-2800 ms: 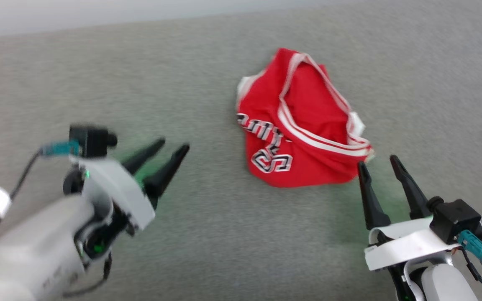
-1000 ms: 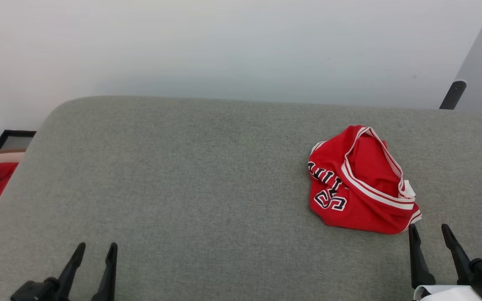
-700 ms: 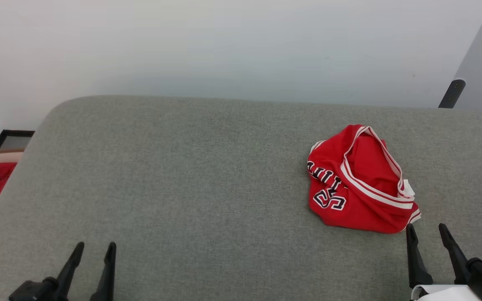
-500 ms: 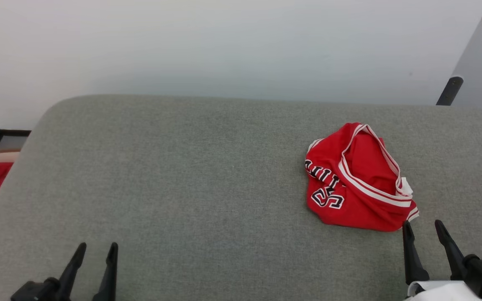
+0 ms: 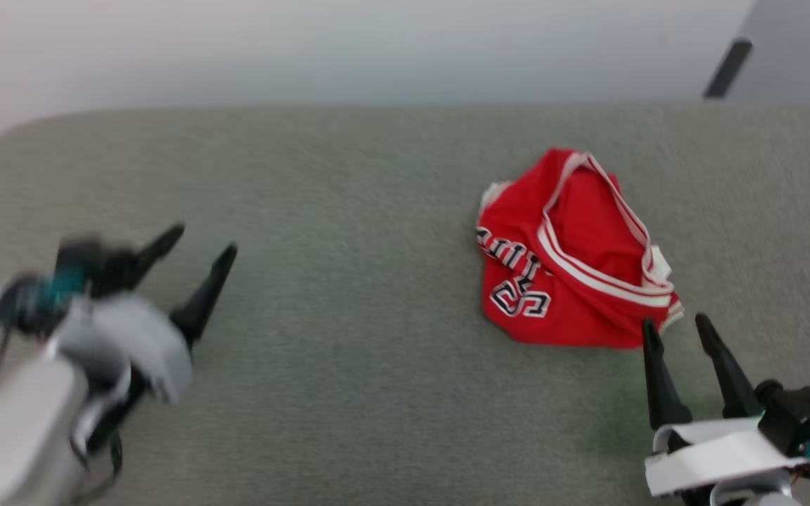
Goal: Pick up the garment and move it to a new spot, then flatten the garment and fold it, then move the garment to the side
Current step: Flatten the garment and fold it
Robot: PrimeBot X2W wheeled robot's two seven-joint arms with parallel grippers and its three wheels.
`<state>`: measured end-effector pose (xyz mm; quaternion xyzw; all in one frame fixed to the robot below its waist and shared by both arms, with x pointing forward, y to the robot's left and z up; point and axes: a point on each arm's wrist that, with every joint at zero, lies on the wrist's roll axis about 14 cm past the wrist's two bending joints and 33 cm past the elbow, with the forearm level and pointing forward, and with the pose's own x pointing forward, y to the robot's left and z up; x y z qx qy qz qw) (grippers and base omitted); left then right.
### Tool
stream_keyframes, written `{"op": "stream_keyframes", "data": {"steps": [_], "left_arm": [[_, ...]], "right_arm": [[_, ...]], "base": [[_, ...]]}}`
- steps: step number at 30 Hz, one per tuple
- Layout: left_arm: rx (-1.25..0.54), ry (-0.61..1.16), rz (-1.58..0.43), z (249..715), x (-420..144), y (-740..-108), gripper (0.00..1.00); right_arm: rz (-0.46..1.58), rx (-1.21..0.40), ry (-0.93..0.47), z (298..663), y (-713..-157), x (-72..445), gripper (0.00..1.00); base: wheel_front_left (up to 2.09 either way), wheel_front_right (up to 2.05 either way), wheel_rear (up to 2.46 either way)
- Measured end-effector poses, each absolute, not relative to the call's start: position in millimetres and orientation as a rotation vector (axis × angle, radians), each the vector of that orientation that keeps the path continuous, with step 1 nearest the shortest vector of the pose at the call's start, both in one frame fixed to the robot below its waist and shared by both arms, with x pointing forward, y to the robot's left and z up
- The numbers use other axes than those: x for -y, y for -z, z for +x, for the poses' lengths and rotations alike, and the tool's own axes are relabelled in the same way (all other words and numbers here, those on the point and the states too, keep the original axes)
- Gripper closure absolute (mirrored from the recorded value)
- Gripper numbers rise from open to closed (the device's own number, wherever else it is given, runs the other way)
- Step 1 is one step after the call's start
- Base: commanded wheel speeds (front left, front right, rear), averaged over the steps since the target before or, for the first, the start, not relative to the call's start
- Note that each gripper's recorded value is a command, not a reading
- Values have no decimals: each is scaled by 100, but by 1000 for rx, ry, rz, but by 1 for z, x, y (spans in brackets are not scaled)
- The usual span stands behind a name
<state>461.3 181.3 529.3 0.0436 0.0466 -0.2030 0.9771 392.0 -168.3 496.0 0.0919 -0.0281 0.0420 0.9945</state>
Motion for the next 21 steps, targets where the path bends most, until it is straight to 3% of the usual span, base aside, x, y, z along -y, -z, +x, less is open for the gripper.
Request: {"op": "stream_keyframes", "data": {"steps": [12, 21], "left_arm": [[-630, 680, 133, 546, -102, -486, 0], [-762, 863, 169, 574, -28, -456, 0]], "right_arm": [[262, 29, 20, 397, -482, 199, 0], [257, 21, 117, 388, -479, 228, 0]], "base": [[0, 0, 0], [0, 0, 0]]}}
